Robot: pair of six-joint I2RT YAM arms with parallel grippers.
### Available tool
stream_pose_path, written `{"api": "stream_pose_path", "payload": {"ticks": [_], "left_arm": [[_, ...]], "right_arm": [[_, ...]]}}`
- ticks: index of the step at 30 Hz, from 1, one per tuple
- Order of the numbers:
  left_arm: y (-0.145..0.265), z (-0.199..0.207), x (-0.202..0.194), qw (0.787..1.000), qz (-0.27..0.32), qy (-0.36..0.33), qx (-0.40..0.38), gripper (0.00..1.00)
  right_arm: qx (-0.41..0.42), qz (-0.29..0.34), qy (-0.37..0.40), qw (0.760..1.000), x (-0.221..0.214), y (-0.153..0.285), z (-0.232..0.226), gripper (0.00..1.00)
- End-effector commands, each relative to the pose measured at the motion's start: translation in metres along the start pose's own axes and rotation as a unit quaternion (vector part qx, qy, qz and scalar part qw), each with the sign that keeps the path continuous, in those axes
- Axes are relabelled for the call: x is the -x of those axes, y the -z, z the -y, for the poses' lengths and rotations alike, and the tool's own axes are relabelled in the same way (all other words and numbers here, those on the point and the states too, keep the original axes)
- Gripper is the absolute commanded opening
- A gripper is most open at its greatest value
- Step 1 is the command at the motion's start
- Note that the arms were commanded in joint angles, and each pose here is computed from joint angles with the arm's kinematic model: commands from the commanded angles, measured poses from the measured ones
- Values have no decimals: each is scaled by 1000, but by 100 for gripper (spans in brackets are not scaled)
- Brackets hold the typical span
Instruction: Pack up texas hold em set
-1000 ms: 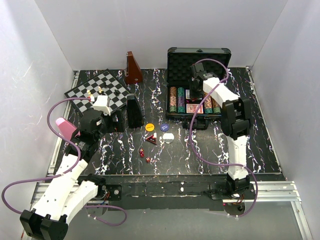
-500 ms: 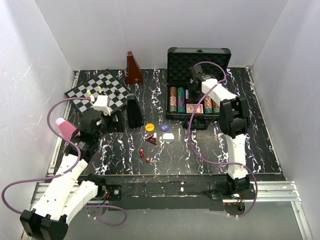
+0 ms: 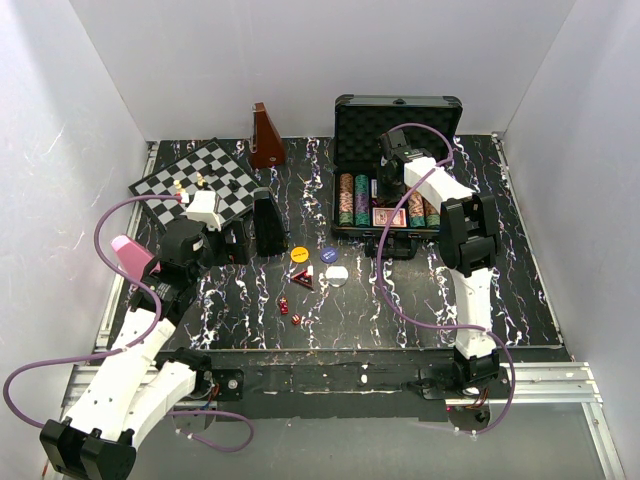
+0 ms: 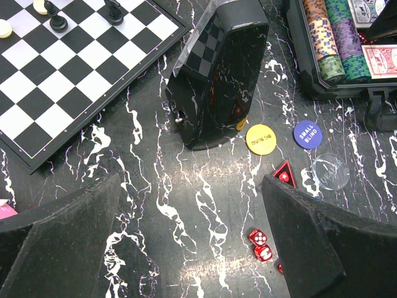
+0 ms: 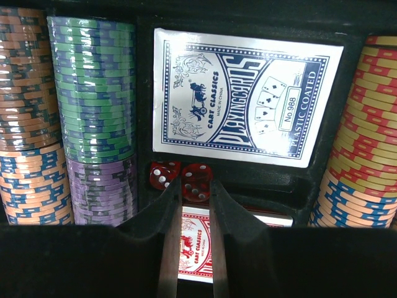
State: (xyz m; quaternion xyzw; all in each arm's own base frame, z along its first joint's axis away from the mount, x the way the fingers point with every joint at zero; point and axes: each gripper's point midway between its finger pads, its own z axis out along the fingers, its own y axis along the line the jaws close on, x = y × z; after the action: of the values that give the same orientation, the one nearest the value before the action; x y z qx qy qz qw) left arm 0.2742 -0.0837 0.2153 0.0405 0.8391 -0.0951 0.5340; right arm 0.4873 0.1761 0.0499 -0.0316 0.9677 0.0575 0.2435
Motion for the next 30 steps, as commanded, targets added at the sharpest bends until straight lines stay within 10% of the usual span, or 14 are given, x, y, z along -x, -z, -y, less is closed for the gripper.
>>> {"api": "stream_pose_path", "payload": {"ticks": [1,30], "left_arm": [[2,1,11,1000,16,-3,-2,98],[1,1,9,1000,12,-4,-2,98]], "right_arm": [[11,11,-10,1000,9,-2,-5,2],[16,19,-15,1000,12,2,-6,47]]}}
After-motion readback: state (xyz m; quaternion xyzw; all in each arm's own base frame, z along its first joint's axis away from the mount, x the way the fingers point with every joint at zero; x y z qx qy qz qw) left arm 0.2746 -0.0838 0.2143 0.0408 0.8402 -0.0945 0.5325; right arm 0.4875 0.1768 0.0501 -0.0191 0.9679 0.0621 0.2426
